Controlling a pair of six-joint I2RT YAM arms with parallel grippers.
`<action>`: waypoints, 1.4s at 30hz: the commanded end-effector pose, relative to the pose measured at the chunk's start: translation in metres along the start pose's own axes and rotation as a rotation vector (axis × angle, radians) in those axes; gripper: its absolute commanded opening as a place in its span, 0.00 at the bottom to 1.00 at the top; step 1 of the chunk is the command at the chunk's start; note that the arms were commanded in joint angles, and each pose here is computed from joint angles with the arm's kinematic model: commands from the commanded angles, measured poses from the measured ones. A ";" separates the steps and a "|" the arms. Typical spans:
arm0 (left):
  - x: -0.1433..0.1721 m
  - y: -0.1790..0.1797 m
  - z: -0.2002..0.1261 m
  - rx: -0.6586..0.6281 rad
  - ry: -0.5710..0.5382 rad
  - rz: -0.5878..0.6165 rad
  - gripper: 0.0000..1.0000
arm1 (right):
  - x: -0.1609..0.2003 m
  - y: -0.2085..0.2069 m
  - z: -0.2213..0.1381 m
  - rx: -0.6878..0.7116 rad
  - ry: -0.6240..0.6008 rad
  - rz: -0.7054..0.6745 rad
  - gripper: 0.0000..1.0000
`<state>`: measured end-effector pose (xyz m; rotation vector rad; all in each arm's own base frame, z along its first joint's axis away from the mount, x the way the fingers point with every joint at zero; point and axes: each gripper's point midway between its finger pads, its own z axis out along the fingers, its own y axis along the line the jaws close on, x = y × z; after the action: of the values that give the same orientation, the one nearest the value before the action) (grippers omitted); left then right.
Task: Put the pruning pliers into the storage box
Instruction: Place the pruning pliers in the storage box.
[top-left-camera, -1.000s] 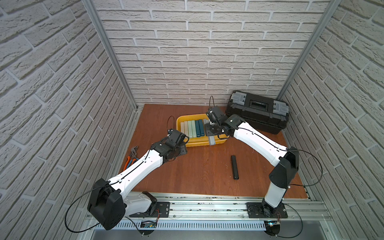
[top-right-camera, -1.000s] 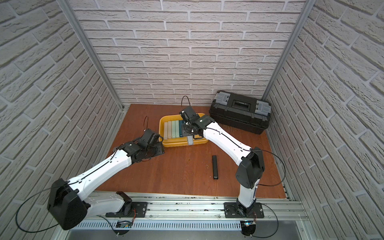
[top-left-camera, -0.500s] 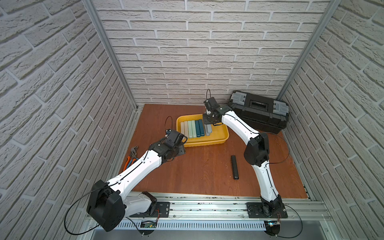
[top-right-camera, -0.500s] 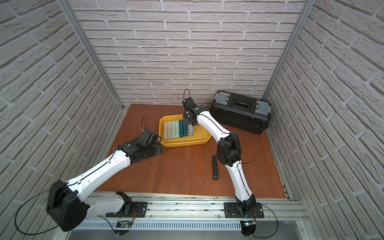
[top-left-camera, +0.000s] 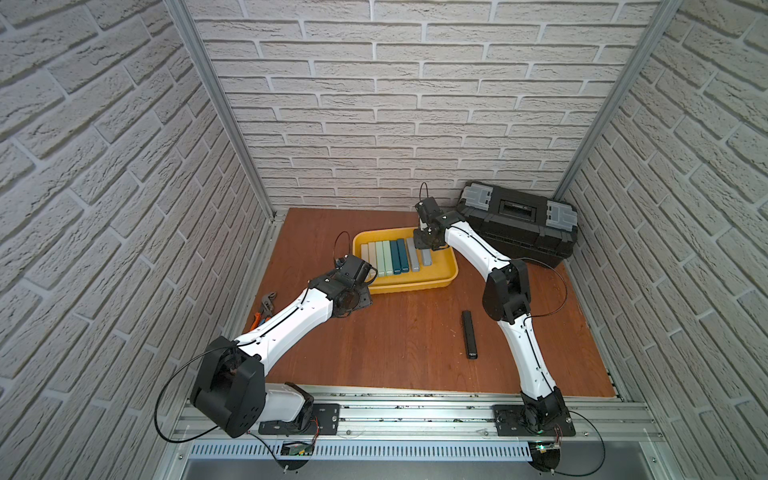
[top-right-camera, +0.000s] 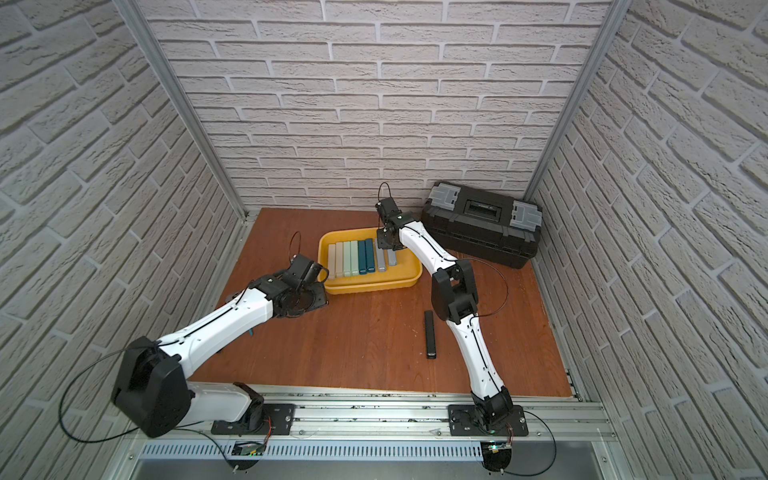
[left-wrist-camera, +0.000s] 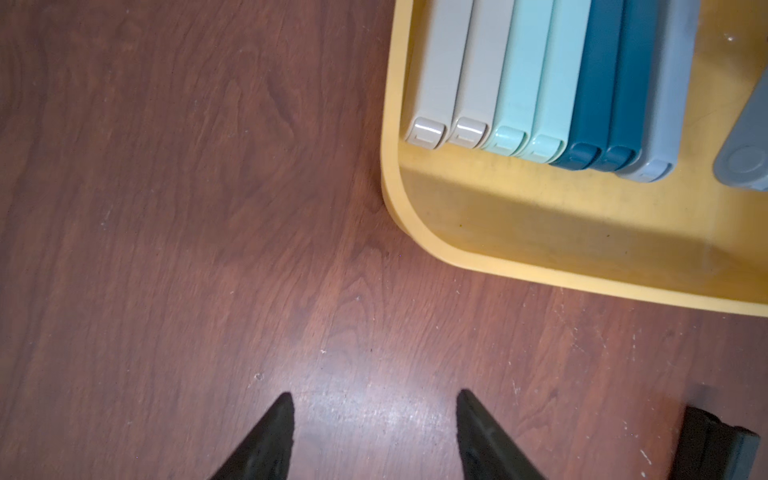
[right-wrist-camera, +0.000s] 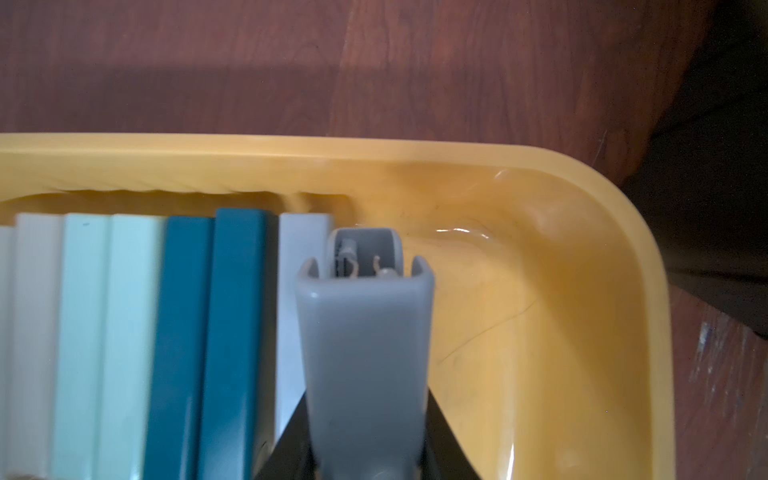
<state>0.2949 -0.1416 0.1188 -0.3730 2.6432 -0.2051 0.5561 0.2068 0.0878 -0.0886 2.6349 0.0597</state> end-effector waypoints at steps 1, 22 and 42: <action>-0.010 -0.009 -0.001 0.019 -0.006 0.000 0.62 | -0.016 0.001 0.005 -0.023 -0.046 0.000 0.23; -0.010 -0.006 0.001 -0.014 0.012 -0.014 0.62 | -0.010 0.003 0.056 -0.053 -0.035 0.049 0.24; -0.009 -0.009 0.000 -0.004 0.012 -0.019 0.62 | -0.011 0.007 0.043 -0.075 -0.024 0.069 0.36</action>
<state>0.3001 -0.1457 0.1154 -0.4003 2.6779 -0.1920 0.5823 0.2153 0.0455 -0.0355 2.6386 0.1629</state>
